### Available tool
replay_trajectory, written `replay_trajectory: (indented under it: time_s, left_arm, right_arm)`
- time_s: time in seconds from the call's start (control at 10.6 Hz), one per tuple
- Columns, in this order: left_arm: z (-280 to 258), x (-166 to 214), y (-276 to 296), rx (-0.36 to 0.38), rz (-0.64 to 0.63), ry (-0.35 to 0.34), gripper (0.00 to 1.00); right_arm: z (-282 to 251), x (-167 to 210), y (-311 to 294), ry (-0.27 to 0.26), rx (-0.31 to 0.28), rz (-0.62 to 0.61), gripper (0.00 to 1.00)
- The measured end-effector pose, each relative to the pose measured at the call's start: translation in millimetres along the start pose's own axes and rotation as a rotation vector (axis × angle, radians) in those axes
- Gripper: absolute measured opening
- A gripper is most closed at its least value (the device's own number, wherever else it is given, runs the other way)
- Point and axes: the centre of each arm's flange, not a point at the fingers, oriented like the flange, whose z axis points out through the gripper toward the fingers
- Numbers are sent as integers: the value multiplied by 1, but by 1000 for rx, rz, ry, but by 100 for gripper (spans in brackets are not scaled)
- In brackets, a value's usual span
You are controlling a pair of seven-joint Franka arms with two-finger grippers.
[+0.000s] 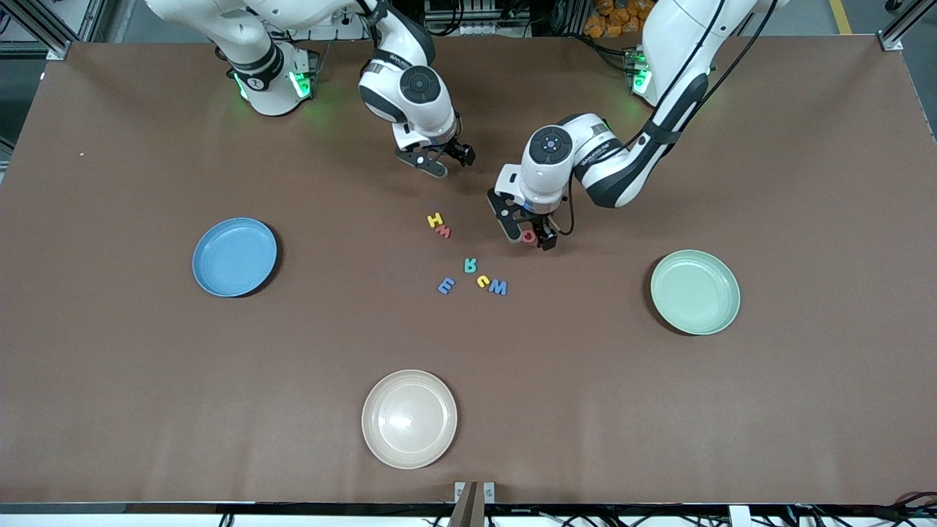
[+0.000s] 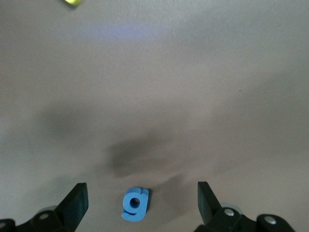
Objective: Sort upper and lower case letters into plates
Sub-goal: 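Grasp pink q with the left gripper while the right gripper grasps blue g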
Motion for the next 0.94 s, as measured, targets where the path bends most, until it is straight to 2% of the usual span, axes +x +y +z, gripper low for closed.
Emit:
replay_trajectory:
  time_s: [0.09,0.66,0.94]
  left_arm:
    - [1,0,0,-1,0,2,87]
    - [7,9,-2,-13,-2,12,80]
    - [11,9,-2,-10,11,7,76]
  right_arm:
    - [6,-3,0,-6,0,-6,100]
    - [20,-28,-3,-25,-15,-12,100]
    - [29,-29,-4,-21,-2,-22,100]
